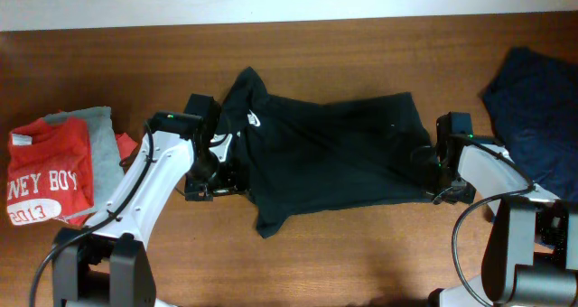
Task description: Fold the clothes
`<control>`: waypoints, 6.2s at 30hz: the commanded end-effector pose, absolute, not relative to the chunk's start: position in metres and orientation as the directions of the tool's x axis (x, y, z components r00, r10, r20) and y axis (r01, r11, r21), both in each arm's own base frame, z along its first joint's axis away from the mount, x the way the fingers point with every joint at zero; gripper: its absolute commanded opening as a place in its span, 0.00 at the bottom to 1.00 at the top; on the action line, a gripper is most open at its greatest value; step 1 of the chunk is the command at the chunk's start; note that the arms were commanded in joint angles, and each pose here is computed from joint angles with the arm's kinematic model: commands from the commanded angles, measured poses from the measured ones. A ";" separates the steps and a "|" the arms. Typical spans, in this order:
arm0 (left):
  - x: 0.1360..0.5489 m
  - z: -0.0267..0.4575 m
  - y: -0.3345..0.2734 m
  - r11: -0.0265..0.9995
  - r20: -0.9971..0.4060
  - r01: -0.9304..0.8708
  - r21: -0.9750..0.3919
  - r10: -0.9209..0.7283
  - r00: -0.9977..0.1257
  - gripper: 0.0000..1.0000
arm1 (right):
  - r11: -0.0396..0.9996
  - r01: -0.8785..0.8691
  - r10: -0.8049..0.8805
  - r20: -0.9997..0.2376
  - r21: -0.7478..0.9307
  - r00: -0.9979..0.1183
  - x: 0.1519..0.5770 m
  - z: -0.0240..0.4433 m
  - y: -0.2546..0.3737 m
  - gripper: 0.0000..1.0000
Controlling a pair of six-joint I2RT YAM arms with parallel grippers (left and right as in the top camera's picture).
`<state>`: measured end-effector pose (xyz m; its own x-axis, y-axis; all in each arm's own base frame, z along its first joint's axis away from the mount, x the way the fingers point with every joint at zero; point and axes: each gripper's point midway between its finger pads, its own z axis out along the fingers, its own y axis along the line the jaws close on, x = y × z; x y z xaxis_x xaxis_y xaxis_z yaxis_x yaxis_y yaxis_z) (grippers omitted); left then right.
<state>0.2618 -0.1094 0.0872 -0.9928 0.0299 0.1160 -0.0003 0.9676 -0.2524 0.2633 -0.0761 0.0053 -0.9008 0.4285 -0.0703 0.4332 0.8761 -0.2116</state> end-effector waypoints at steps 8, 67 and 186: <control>0.255 0.091 -0.120 0.961 0.118 0.014 -0.276 0.049 -0.992 0.87 | 0.856 0.457 0.449 -0.091 -0.244 -0.889 0.267 0.008 -0.085 0.04; 0.299 0.006 -0.132 0.938 0.152 -0.031 -0.346 0.023 -0.988 0.68 | 0.857 0.453 0.445 -0.089 -0.245 -0.891 0.266 0.008 -0.085 0.04; 0.251 0.006 -0.194 0.931 0.184 -0.155 -0.329 -0.098 -0.978 0.18 | 0.860 0.447 0.442 -0.079 -0.247 -0.894 0.264 0.008 -0.084 0.04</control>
